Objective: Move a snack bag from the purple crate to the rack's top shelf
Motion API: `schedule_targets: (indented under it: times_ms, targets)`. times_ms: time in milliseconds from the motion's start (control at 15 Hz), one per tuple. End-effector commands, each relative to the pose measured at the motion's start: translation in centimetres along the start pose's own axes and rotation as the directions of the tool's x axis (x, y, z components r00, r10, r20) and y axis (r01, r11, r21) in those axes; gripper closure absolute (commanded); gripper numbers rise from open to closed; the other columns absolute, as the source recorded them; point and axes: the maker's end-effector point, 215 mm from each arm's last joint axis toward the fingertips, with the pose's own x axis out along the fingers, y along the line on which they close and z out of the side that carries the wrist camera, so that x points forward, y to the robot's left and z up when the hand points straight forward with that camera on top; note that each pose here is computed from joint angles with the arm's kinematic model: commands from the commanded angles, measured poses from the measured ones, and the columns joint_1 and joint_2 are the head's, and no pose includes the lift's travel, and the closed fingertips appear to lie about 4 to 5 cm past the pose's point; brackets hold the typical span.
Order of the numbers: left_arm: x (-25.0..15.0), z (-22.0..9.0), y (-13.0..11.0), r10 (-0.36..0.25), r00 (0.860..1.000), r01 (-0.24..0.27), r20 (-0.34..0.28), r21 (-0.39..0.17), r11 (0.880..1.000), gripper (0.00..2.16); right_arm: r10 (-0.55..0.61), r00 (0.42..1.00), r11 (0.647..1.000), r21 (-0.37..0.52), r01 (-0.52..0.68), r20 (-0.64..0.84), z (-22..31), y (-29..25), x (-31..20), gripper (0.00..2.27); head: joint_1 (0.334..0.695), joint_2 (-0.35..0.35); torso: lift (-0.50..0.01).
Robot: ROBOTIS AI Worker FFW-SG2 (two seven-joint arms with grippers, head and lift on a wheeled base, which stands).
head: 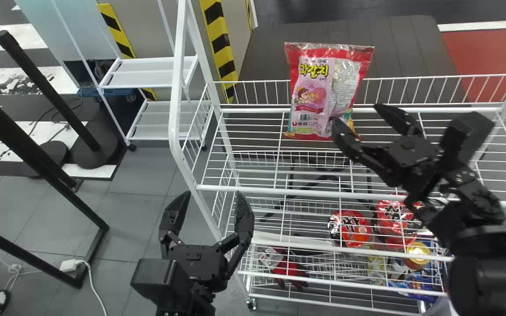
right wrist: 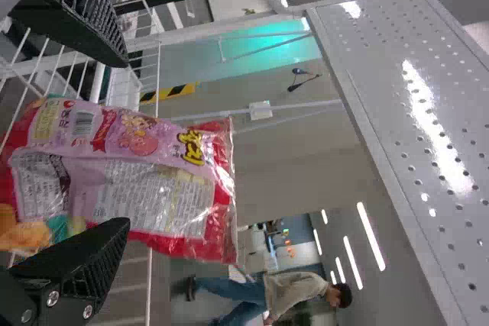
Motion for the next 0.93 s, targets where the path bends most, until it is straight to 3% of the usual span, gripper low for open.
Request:
schedule_targets:
  times_ms: [0,267,533,667,867]
  targets:
    - [0.3,0.3,-0.3,-0.004,1.0,0.004,0.005,-0.009,1.0,0.14,-0.088,0.996,0.993,-0.079,0.086,-0.02,1.1,-3.5,-5.8,0.1,0.695,0.136,0.0]
    - [1.0,0.7,-0.9,-0.011,1.0,0.012,0.013,-0.032,0.999,0.14,-0.142,0.99,0.972,-0.186,0.141,0.007,1.4,-6.9,-16.6,0.12,0.695,0.022,0.0]
    - [2.6,0.7,-2.5,-0.032,0.999,0.032,0.0,-0.043,0.999,0.14,-0.175,0.984,0.959,-0.228,0.168,-0.012,-0.9,-7.9,-24.3,0.14,0.695,-0.075,0.0]
    - [4.0,0.9,-5.0,-0.068,0.998,0.067,-0.008,-0.044,0.997,0.13,-0.202,0.979,0.949,-0.251,0.19,-0.023,-2.6,-8.3,-26.7,0.19,0.695,-0.135,0.0]
    - [6.9,0.7,-9.2,-0.072,0.997,0.072,-0.008,-0.013,0.997,0.13,-0.235,0.972,0.933,-0.28,0.225,-0.004,-4.0,-8.9,-29.2,0.19,0.695,-0.197,0.0]
